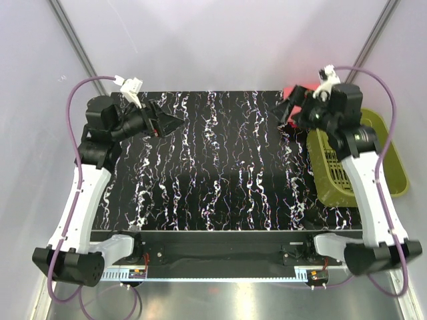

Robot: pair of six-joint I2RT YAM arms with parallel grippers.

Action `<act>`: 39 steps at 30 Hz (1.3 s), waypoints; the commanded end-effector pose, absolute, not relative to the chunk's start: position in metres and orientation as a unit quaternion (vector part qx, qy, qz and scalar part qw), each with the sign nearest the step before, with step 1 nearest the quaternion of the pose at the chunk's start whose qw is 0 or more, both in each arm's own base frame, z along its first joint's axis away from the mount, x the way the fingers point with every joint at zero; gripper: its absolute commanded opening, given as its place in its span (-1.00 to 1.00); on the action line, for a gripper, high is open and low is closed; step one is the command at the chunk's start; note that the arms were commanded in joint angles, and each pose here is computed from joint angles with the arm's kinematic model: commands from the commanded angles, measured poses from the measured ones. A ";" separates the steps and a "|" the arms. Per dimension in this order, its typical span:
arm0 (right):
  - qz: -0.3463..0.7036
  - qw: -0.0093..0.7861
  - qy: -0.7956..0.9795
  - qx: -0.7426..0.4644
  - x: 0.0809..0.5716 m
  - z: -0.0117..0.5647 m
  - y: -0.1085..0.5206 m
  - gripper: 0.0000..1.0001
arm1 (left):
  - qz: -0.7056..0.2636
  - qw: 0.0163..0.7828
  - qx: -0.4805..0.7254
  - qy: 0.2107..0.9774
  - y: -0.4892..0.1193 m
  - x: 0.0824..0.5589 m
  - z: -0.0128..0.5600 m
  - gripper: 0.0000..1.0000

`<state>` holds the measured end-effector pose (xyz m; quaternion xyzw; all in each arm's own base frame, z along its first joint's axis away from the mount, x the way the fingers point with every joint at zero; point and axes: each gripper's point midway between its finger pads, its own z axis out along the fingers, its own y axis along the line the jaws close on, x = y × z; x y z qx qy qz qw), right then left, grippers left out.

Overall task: Fold and stack the t-shirts
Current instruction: Reset both grippers

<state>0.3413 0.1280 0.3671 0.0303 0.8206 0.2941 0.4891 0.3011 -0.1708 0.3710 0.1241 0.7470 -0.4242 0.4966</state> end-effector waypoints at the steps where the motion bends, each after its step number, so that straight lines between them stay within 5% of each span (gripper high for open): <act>1: 0.312 0.431 0.841 0.100 0.318 0.326 0.127 0.99 | -0.422 0.533 0.149 0.718 -0.168 0.282 0.403 0.98; 14: 0.238 0.507 0.822 0.103 0.273 0.347 0.088 0.99 | -0.392 0.562 0.134 0.716 -0.153 0.243 0.388 0.97; 39: 0.244 0.488 0.832 0.103 0.267 0.336 0.091 0.99 | -0.410 0.575 0.118 0.698 -0.152 0.225 0.395 0.97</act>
